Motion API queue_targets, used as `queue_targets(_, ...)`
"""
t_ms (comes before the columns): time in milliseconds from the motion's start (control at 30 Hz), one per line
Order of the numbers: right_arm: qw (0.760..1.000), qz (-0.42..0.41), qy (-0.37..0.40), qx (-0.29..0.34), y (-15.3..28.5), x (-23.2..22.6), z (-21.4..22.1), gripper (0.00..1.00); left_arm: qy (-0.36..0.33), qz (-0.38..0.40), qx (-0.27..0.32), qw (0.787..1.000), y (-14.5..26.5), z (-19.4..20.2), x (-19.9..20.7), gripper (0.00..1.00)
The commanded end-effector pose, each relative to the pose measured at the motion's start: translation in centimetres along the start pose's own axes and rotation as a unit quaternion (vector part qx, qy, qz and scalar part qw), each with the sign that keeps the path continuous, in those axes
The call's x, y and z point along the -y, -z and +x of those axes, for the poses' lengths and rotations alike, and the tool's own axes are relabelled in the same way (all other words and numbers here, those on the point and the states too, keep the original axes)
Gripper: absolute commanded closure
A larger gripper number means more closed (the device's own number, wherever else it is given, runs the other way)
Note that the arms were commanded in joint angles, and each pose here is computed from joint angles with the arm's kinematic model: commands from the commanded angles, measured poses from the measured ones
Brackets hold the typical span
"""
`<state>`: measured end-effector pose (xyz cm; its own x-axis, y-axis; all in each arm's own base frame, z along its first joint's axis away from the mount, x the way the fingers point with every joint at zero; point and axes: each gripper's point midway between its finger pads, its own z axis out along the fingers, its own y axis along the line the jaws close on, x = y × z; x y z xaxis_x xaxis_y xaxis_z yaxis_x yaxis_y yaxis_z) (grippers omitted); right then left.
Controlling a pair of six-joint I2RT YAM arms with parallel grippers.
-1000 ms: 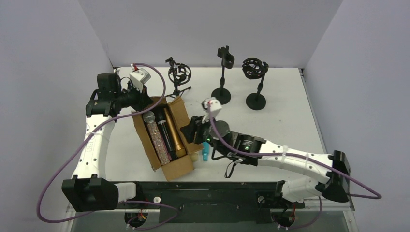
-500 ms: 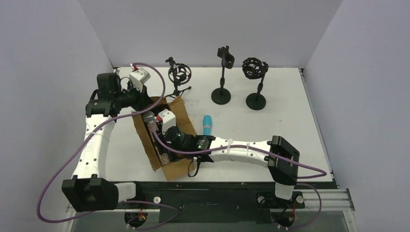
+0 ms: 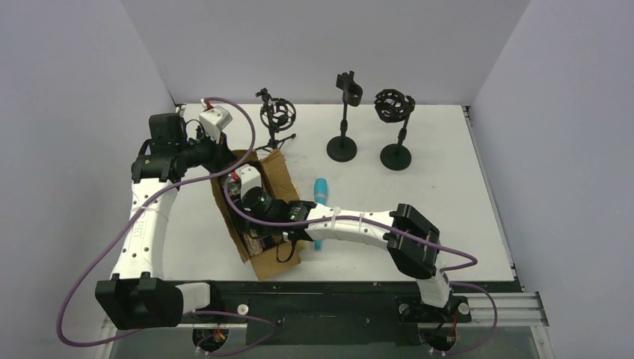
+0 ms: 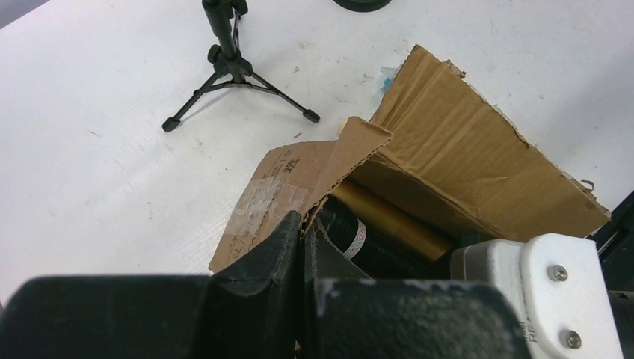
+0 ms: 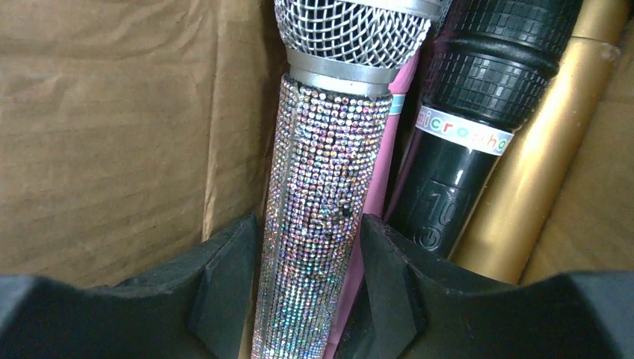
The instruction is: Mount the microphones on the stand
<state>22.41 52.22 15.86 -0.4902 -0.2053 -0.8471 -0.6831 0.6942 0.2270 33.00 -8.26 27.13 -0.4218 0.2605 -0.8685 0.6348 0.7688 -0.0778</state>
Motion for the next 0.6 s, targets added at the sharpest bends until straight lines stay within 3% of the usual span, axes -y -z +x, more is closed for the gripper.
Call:
queue_targets(0,1.0,-0.009,-0.024,0.002,-0.7,-0.3,-1.0,0.5,-0.051,-0.008,0.079,0.995,2.6,-5.5,0.8,1.0)
queue_targets(100,1.0,-0.016,-0.025,-0.008,-1.3,-0.6,-0.3,0.52,-0.054,-0.006,0.08,0.995,2.7,-5.6,0.9,1.0)
queue_targets(200,1.0,-0.017,-0.026,-0.003,-0.8,-0.7,-0.8,0.68,-0.062,-0.008,0.08,0.995,2.7,-5.6,0.9,1.0)
queue_targets(367,0.997,-0.032,-0.035,0.052,2.8,-1.0,-4.9,0.86,-0.076,-0.019,0.067,0.995,2.6,-4.8,0.3,1.0)
queue_targets(567,0.991,-0.054,-0.064,0.104,7.9,-1.2,-8.7,1.0,-0.086,-0.036,0.061,0.994,2.6,-4.8,-0.5,1.0)
